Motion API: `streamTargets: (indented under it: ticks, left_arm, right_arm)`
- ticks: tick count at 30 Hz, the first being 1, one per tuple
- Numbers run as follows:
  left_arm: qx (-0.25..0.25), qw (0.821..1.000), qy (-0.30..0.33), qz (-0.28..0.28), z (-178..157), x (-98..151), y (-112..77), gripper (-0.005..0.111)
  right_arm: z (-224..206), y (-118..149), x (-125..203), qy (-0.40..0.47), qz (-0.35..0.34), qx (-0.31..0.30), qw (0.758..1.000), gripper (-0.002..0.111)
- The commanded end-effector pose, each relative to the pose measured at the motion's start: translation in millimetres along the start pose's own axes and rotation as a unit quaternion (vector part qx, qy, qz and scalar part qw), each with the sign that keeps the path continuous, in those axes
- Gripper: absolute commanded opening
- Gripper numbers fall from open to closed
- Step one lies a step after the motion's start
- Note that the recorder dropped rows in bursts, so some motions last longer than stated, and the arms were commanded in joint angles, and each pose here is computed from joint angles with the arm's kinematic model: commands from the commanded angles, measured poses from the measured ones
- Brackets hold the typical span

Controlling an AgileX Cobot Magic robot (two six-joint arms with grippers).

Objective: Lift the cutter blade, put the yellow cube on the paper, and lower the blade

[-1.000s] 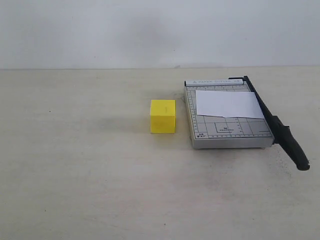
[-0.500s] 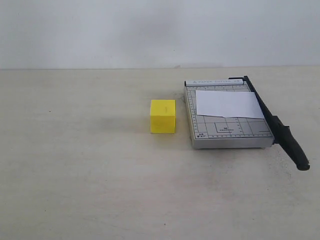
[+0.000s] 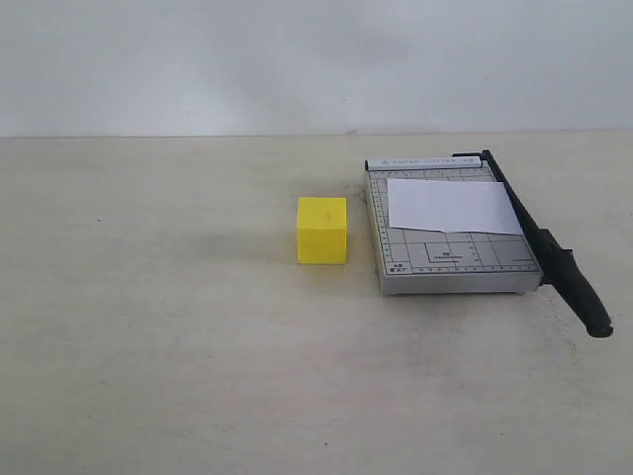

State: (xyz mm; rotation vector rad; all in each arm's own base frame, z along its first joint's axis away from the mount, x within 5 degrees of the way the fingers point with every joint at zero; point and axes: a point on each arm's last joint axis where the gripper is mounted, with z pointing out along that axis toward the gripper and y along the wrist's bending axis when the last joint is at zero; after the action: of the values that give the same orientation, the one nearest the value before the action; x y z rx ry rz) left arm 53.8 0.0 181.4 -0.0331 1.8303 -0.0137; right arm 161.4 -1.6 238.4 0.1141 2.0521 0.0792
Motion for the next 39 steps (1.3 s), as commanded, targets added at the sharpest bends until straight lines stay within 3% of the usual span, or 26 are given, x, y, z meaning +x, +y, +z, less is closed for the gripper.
streamTargets:
  ticks: [1,3,5,7,9,12,21,25,33,39]
  left_arm:
    - [0.004,1.000,-0.007,0.000,-1,-2,-0.5,0.004]
    - [0.004,1.000,-0.007,0.000,-1,-2,-0.5,0.004]
    - [0.004,1.000,-0.007,0.000,-1,-2,-0.5,0.004]
    - [0.004,1.000,-0.007,0.000,-1,-2,-0.5,0.004]
    - [0.004,1.000,-0.007,0.000,-1,-2,-0.5,0.004]
    - [0.004,1.000,-0.007,0.000,-1,-2,-0.5,0.004]
    - [0.004,1.000,-0.007,0.000,-1,-2,-0.5,0.004]
    - [0.004,1.000,-0.007,0.000,-1,-2,-0.5,0.004]
    - [0.004,1.000,-0.007,0.000,-1,-2,-0.5,0.004]
    - [0.004,1.000,-0.007,0.000,-1,-2,-0.5,0.004]
  right_arm:
    - [37,10,3,0.205,-0.038,-0.052,0.977,0.005]
    - [48,12,4,0.254,-0.046,-0.066,0.964,0.014]
    - [60,12,-1,0.267,-0.054,-0.071,0.959,0.034]
    - [69,12,-9,0.255,-0.055,-0.067,0.963,0.052]
    - [75,11,-15,0.238,-0.056,-0.060,0.968,0.060]
    - [81,10,-16,0.223,-0.054,-0.051,0.972,0.060]
    - [111,6,11,0.287,-0.041,-0.044,0.956,0.060]
    - [120,5,22,0.313,-0.038,-0.043,0.948,0.050]
    - [120,5,27,0.333,-0.038,-0.049,0.941,0.001]
    - [119,6,26,0.335,-0.038,-0.052,0.940,0.000]
